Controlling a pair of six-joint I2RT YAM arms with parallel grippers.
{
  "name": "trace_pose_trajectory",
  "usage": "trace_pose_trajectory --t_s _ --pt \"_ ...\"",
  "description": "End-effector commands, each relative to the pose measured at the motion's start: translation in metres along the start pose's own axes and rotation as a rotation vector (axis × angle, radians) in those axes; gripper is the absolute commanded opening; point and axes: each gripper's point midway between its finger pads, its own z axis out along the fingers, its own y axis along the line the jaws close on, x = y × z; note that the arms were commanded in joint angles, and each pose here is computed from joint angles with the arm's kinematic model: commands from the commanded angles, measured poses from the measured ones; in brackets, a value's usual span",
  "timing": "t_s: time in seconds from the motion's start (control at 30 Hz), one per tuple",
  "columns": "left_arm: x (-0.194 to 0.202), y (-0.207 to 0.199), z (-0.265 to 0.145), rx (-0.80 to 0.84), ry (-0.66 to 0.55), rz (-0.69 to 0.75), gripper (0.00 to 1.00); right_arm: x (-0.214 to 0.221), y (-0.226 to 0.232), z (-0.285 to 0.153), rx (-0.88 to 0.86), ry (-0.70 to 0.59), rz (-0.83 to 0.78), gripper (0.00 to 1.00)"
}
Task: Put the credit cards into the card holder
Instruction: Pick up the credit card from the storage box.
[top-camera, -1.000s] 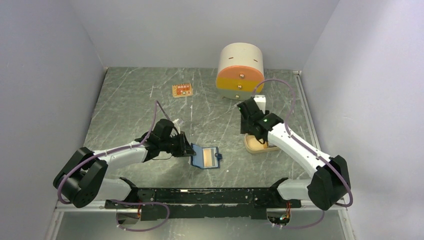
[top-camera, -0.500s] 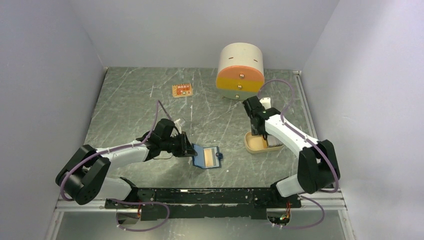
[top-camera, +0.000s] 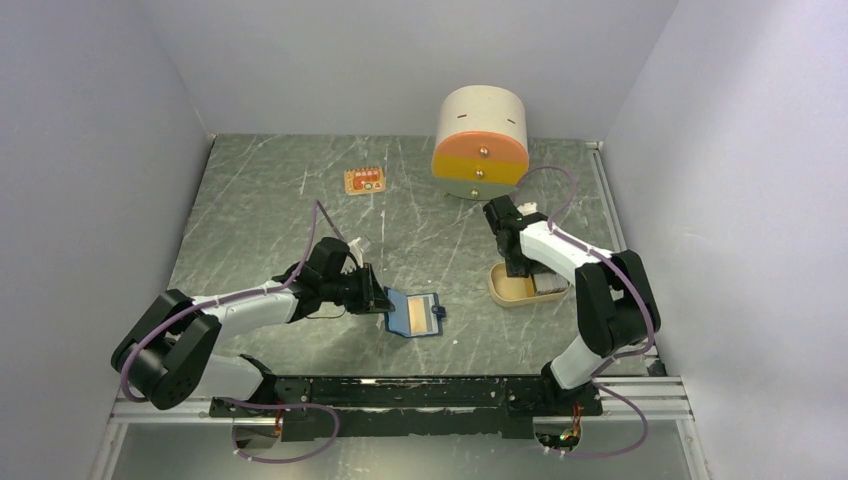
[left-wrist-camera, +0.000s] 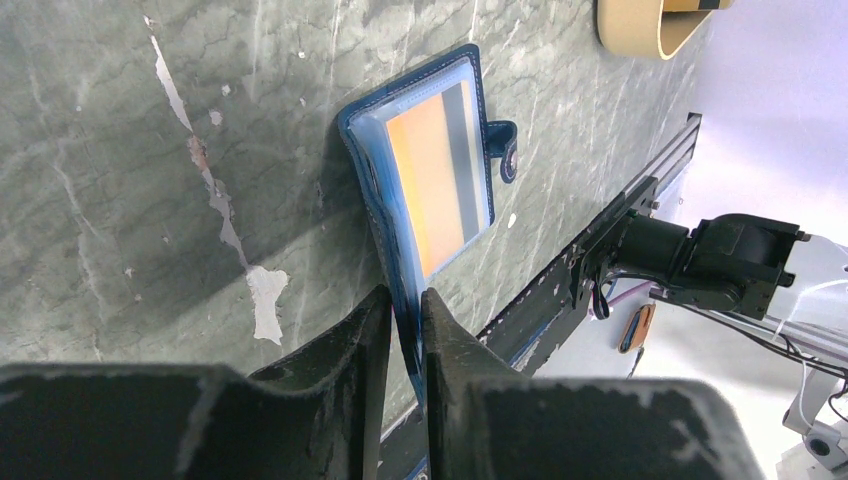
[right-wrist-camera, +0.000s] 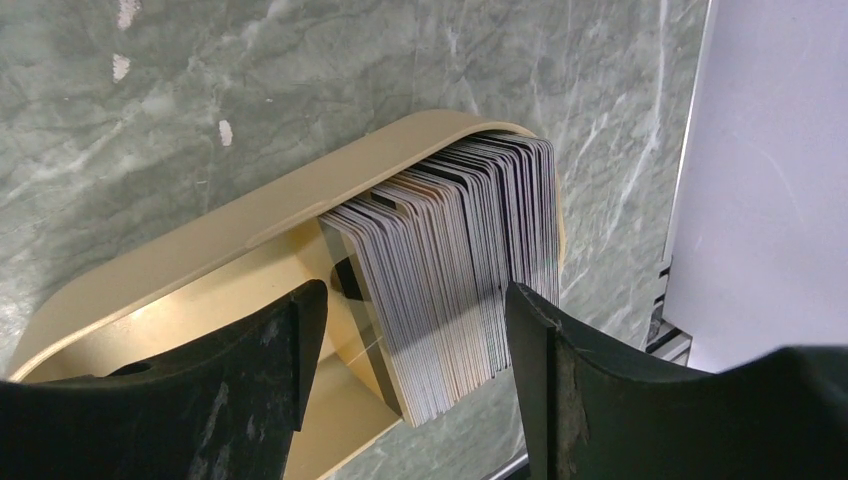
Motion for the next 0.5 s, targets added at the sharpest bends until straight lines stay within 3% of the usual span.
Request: trace_pose_trajectory --t_s 0.0,0.47 --pt "-0.004 -0.002 0.000 0.015 -0.013 0.016 0.22 -0.005 -0.010 0.001 0.054 -0.010 -0.001 0.69" --pt "-0.003 -0.001 -0.002 0.012 -0.015 0.018 0.22 -0.020 -0.024 -0.015 0.078 -0.052 0.031 0.56"
